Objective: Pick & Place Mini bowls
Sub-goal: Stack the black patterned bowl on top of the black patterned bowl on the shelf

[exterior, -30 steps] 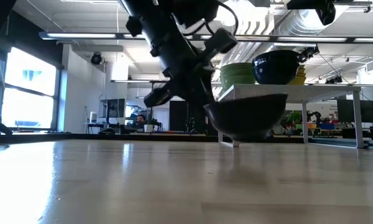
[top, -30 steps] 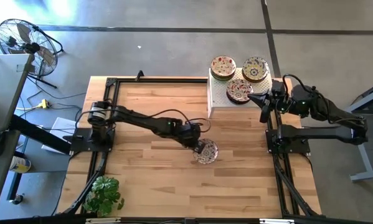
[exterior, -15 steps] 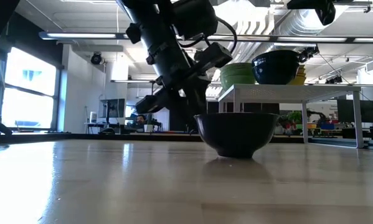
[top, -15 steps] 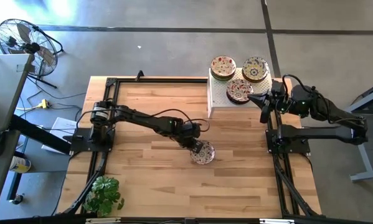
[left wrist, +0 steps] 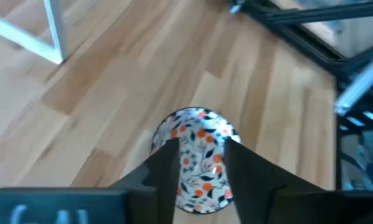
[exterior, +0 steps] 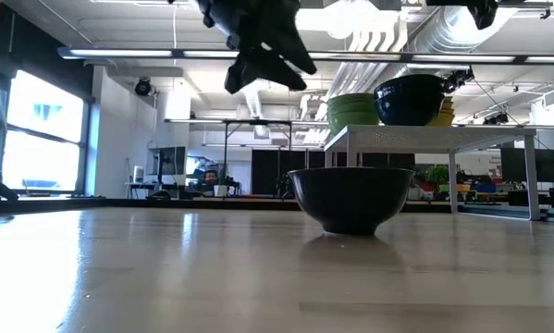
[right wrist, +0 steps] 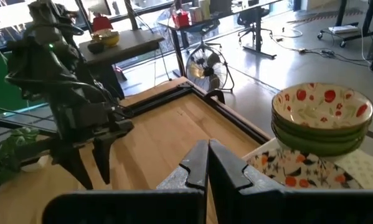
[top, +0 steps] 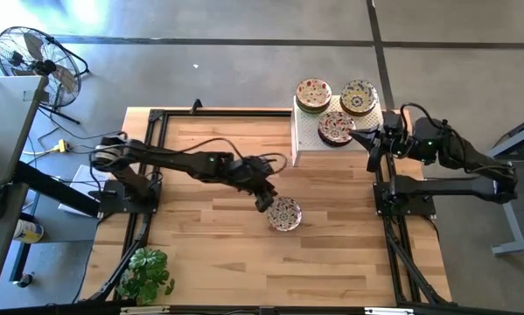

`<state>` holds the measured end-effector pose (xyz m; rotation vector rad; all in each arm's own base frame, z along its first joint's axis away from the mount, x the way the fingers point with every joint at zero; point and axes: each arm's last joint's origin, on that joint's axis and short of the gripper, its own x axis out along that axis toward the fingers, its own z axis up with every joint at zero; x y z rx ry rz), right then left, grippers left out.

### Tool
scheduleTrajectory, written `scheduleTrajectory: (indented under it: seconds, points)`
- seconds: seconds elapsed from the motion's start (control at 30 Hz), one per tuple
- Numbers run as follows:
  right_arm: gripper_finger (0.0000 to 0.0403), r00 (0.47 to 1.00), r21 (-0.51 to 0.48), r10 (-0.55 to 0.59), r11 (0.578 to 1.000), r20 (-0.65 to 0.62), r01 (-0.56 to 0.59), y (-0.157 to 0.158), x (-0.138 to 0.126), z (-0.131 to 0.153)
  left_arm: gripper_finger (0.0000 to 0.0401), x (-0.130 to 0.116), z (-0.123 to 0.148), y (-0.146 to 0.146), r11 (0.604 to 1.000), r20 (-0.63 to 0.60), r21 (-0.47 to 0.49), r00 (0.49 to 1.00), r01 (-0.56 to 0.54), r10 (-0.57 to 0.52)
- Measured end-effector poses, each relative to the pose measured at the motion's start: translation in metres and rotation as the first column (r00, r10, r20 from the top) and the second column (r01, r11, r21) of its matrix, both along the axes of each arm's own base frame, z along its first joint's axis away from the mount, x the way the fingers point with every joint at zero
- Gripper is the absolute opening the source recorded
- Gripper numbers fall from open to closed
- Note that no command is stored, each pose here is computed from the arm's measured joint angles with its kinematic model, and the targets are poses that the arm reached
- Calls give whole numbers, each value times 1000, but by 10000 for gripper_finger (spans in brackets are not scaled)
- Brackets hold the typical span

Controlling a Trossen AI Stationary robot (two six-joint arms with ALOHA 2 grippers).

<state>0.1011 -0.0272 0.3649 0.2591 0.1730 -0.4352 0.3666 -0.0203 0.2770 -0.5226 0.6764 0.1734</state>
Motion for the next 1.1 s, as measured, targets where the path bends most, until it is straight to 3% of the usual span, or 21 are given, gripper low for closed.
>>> scheduleTrajectory:
  seconds: [0.27, 0.53, 0.83, 1.1]
  points:
    - [0, 998, -41, 60, 997, -30, -61, 5, 24, 21, 9, -38, -12, -1, 995, 187, -17, 978, 102, -97]
    - [0, 982, -62, 132, 988, -132, -141, 29, 71, 26, 7, -85, -22, 3, 999, 377, -5, 925, 54, -49]
    - [3, 946, -10, 179, 982, -270, -189, 71, 109, 18, 4, -138, -39, 7, 999, 508, 9, 860, 35, -35]
    - [69, 882, 123, 216, 976, -419, -180, 107, 140, 17, 4, -172, -51, 13, 1000, 534, 24, 846, -14, -1]
